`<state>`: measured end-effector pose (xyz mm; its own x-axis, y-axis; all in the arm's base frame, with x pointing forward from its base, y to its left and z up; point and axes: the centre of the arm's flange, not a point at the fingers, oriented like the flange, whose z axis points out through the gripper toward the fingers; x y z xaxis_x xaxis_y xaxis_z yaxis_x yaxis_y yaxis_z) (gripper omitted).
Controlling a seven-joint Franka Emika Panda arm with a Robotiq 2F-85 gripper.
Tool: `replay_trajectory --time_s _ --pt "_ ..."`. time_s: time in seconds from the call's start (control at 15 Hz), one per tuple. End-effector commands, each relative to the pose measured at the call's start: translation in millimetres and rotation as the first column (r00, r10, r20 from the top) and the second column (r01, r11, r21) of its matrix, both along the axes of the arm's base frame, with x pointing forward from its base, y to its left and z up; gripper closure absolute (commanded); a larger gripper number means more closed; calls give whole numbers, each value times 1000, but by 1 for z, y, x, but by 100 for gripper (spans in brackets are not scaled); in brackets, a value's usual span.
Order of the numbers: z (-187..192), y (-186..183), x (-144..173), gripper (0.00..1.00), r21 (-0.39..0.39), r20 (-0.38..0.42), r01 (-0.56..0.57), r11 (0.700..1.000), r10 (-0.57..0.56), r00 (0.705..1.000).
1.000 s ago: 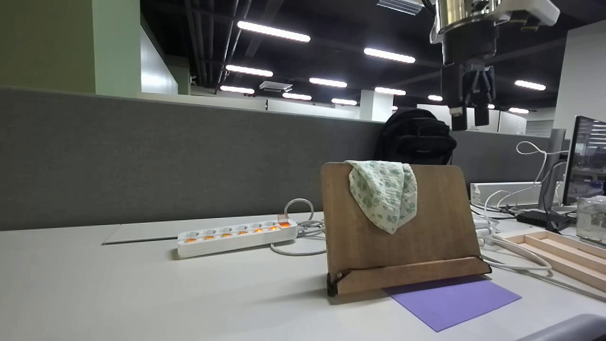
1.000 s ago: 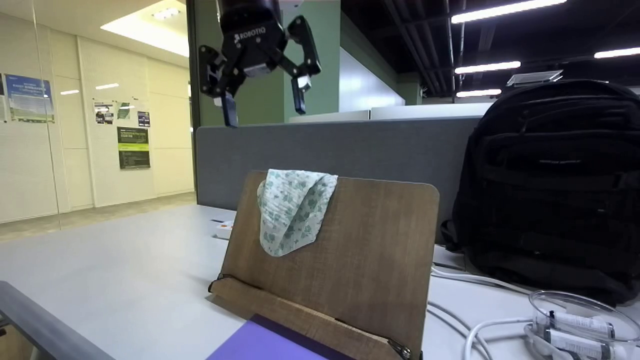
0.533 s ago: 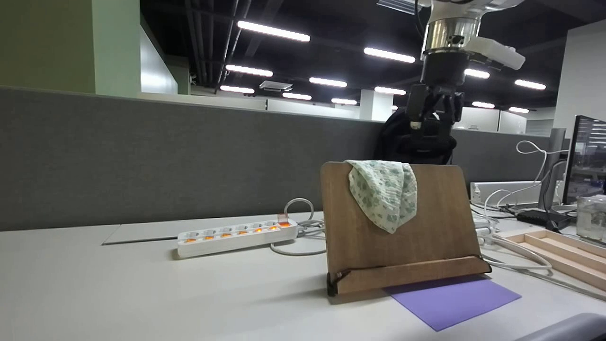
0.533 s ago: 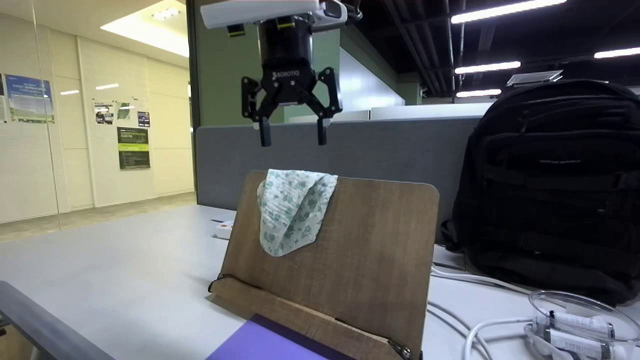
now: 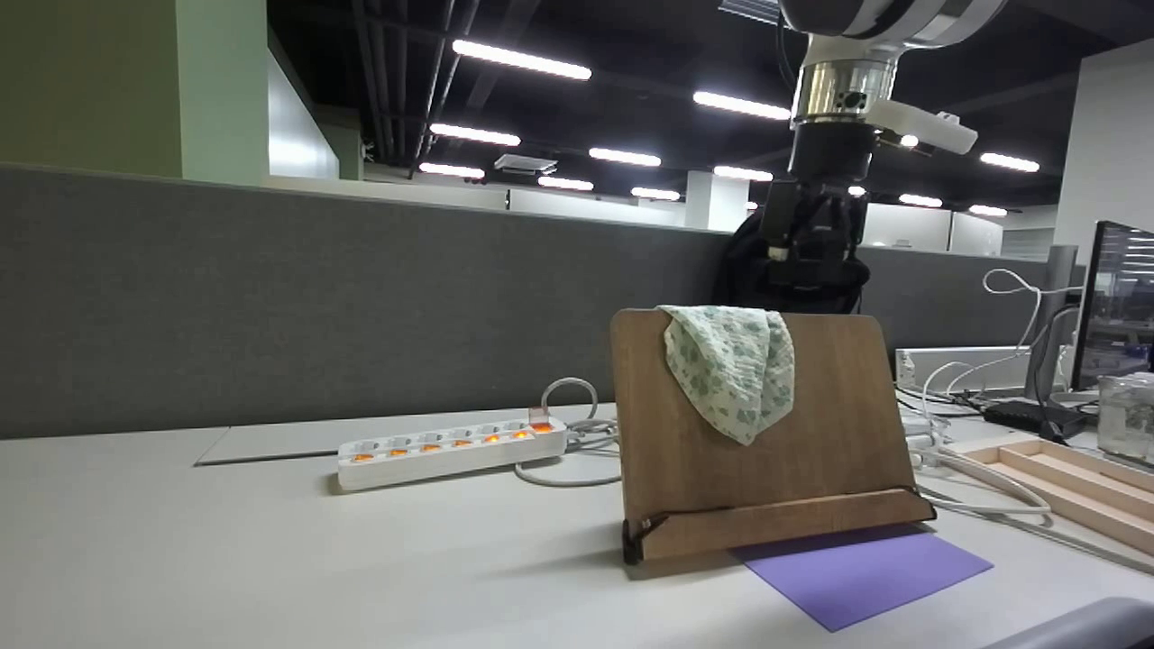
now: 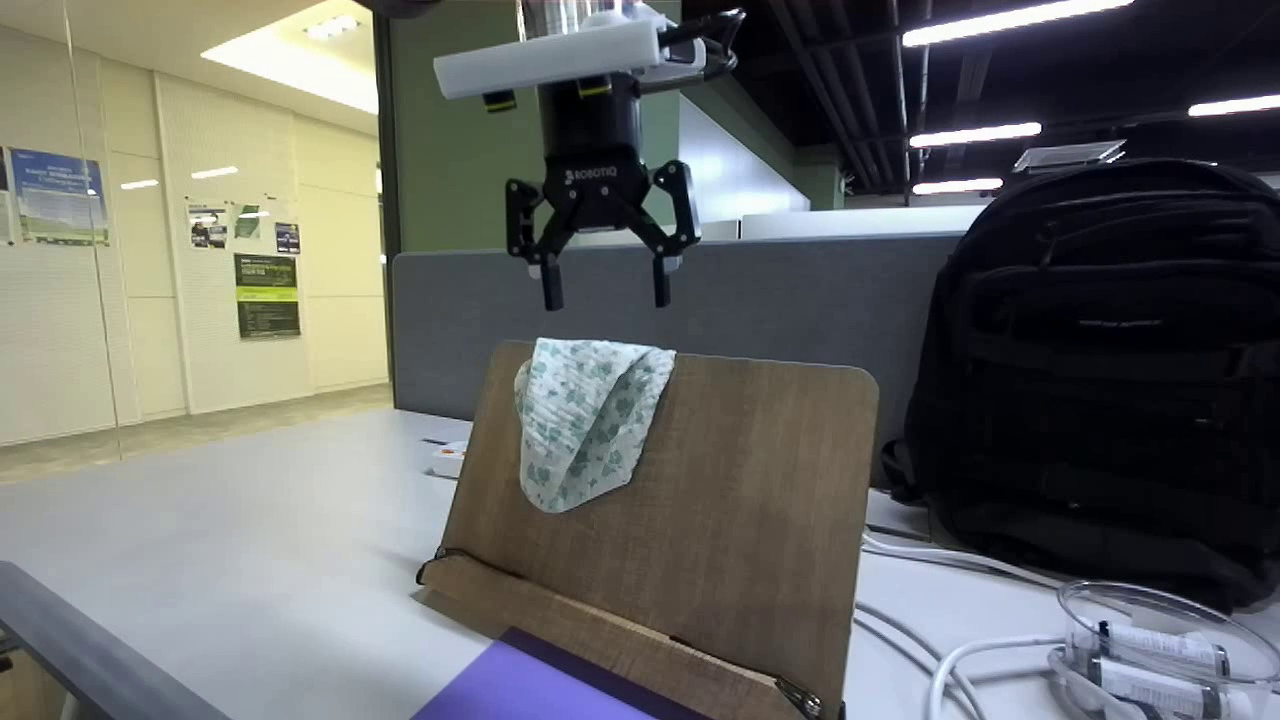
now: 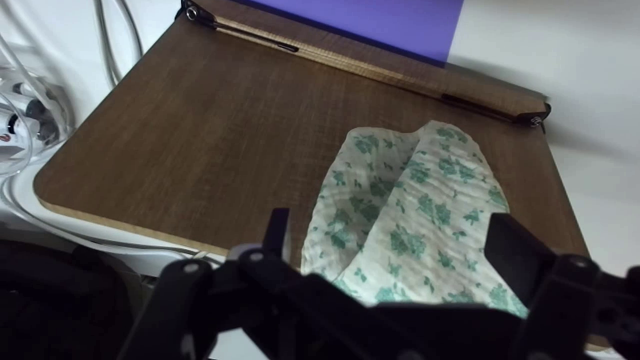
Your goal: Take the cloth and put it on the table
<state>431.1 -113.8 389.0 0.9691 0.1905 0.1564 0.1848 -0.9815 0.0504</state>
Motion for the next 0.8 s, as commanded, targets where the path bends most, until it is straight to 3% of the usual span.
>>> replay_trajectory --time_s 0.0,0.53,0.6,0.73 --pt "-11 6 9 0 -36 10 -29 999 29 1000" --pt "-53 25 31 0 -25 17 -86 996 86 996" --pt "-57 26 32 25 -22 18 -91 996 91 996" --pt "-63 28 33 33 -24 16 -97 995 97 995"
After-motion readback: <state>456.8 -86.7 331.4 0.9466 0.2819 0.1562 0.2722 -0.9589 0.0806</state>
